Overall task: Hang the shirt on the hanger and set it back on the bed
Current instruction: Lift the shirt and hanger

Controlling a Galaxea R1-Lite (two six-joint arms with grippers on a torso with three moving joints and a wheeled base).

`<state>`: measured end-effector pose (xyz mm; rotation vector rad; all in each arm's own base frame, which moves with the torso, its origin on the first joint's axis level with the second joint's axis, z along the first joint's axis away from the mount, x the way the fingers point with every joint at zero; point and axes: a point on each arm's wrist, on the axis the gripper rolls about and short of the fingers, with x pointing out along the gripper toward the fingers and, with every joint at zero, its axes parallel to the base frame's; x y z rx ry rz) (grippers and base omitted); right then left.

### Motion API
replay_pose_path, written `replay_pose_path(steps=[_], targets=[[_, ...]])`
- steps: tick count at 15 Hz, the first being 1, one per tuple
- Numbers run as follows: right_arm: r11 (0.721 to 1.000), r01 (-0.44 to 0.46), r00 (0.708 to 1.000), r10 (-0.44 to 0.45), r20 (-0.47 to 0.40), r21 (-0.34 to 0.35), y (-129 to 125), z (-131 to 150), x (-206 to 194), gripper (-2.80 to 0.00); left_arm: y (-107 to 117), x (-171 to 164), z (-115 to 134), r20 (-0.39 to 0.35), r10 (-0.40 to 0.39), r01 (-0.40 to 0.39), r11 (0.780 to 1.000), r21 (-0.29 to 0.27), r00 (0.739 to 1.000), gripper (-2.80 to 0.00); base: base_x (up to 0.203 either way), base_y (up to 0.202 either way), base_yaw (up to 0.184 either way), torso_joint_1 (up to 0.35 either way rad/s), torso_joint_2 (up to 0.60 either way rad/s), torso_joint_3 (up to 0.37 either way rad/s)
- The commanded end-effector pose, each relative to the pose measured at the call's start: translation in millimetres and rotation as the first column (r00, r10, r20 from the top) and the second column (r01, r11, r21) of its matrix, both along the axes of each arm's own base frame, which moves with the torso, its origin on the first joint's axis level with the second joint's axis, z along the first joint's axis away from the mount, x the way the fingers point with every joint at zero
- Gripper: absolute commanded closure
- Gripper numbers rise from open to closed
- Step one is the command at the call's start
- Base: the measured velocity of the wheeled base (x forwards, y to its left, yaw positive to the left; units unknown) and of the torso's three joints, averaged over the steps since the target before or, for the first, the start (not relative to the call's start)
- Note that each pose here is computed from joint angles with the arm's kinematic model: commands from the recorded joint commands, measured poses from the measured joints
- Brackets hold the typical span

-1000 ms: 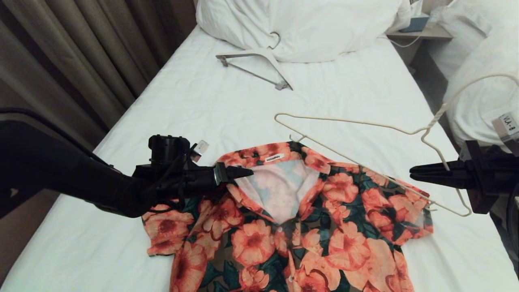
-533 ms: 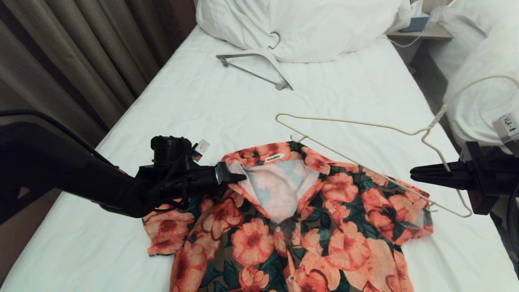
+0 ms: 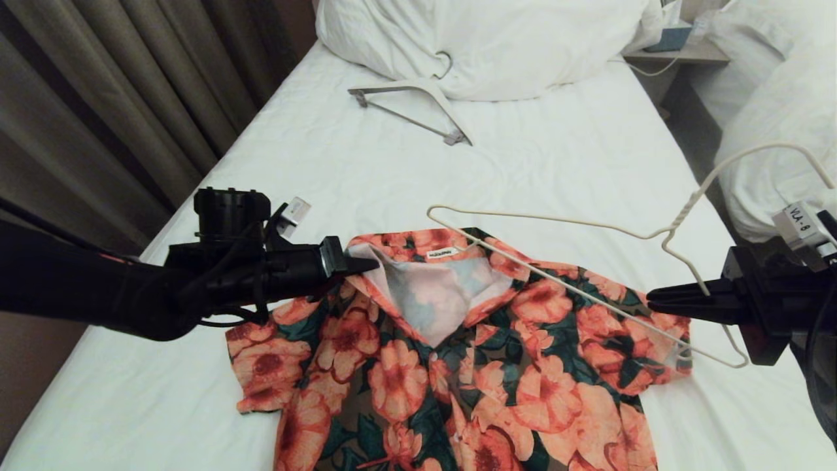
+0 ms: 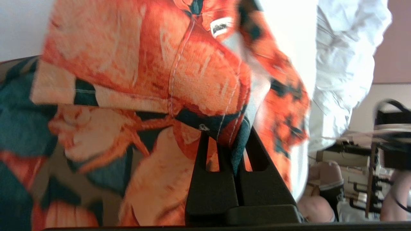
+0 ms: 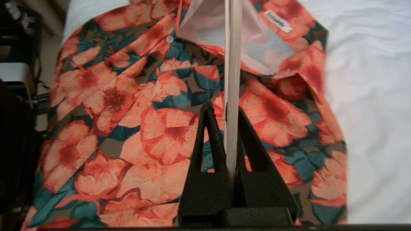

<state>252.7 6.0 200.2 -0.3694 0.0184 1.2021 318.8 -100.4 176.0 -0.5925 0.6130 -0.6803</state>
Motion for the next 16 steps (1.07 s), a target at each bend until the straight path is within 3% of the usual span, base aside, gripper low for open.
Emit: replay_pose_path(steps=[1, 6, 16], targets=[[1.0, -0.021, 1.0, 0.021, -0.001, 0.003, 4, -2, 0, 0.0, 9, -34, 45, 0.079, -0.007, 0.008, 1.0, -0.014, 0.997, 0.0, 0.0, 0.0, 0.0, 0.0, 0.0, 0.0], [0.999, -0.035, 0.999, 0.035, -0.004, 0.006, 7, -2, -10, 0.0, 9, -68, 92, 0.092, -0.003, 0.002, 1.0, 0.011, 0.996, 0.0, 0.0, 0.0, 0.0, 0.0, 0.0, 0.0], [0.991, -0.129, 0.988, 0.131, -0.086, 0.019, 31, -15, -30, 0.0, -13, -92, 121, 0.162, -0.01, 0.007, 1.0, 0.017, 0.987, 0.0, 0.0, 0.0, 0.0, 0.0, 0.0, 0.0]])
